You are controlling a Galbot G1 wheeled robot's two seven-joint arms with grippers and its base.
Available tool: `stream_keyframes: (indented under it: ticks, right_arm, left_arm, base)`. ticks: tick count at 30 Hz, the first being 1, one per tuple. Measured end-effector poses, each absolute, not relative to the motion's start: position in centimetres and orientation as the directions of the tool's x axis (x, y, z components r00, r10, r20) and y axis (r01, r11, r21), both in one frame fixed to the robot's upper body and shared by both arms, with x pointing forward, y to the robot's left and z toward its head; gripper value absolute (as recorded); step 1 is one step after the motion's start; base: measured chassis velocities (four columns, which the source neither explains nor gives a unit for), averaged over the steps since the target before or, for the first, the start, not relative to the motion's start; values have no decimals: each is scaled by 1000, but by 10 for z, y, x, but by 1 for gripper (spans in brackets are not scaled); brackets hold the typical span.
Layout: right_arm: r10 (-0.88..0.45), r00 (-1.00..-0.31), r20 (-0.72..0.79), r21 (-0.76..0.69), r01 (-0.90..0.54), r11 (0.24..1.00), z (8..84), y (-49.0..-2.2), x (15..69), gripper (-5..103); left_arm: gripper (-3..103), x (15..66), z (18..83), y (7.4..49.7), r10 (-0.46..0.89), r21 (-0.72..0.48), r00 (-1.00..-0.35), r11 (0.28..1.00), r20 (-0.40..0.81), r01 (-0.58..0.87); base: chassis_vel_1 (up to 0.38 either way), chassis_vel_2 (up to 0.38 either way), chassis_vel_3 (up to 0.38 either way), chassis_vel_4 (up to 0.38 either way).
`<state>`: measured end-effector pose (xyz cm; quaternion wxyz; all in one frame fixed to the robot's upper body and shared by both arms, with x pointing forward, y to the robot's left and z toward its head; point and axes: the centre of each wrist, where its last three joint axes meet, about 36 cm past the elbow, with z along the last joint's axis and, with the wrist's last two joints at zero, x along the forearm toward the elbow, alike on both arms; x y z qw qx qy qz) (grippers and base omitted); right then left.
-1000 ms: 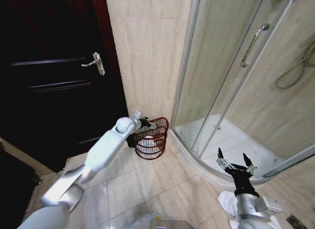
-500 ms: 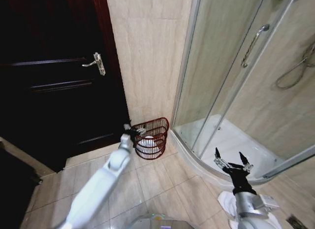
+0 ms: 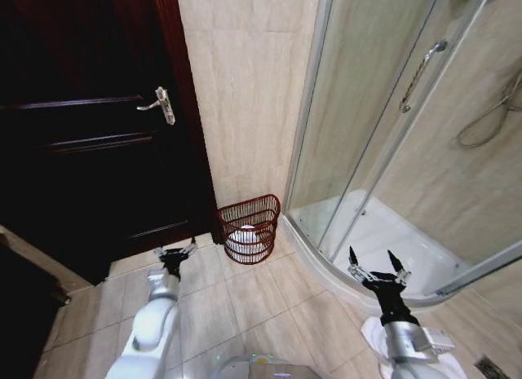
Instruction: Discard the used towel into the hamper.
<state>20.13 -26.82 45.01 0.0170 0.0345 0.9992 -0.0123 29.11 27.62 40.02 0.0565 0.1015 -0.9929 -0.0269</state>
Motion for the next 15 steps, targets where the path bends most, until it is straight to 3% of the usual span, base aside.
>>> stream_keyframes:
  ticks: [15]
  right_arm:
    - [74, -997, -32, -34, 75, 997, 441, -268, 200, 100]
  left_arm:
    - [100, 288, 415, 255, -82, 75, -993, 994, 89, -75]
  base:
    - [0, 0, 0, 0]
